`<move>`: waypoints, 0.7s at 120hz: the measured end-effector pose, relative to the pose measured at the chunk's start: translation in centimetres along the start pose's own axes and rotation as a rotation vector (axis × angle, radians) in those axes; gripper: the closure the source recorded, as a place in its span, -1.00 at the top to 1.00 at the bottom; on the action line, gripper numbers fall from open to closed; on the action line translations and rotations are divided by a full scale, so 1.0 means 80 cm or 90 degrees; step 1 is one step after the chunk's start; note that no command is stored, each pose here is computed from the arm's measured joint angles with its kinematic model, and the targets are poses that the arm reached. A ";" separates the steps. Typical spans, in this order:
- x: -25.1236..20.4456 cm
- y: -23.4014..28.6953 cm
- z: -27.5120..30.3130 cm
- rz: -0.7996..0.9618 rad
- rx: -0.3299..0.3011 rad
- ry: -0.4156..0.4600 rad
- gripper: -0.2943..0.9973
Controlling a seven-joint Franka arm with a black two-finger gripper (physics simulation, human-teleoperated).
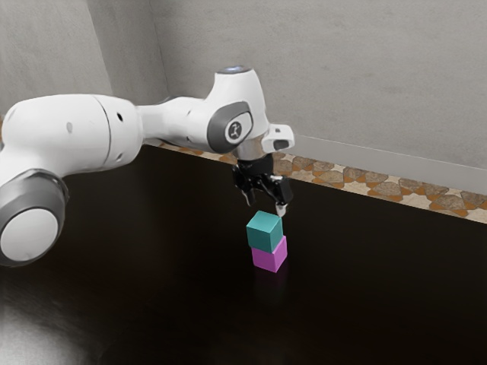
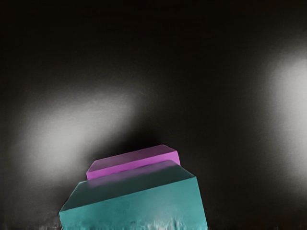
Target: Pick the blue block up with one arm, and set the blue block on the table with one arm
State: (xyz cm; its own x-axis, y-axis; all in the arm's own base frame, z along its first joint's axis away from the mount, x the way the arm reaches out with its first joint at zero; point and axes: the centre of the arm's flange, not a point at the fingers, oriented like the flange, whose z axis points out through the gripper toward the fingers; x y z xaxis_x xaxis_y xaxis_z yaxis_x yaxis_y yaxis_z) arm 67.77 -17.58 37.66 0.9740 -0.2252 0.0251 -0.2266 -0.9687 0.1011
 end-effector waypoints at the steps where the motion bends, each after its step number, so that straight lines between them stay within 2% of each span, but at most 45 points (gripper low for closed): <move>1: 0.000 0.000 0.001 0.000 0.002 -0.001 0.54; 20: -0.001 0.004 0.028 0.010 0.015 -0.017 0.54; 64: 0.000 0.002 0.083 -0.029 -0.011 -0.043 0.54; 70: -0.001 0.002 0.085 -0.033 -0.013 -0.044 0.47; 76: -0.002 0.002 0.088 -0.036 -0.013 -0.045 0.30; 84: -0.002 0.001 0.085 -0.040 -0.011 -0.043 0.24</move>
State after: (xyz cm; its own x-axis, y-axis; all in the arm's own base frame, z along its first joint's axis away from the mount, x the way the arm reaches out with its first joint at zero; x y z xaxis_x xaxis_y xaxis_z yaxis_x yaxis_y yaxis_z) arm 67.62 -18.29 30.89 0.9840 -0.1713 -0.0493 -0.1646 -0.9793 0.1176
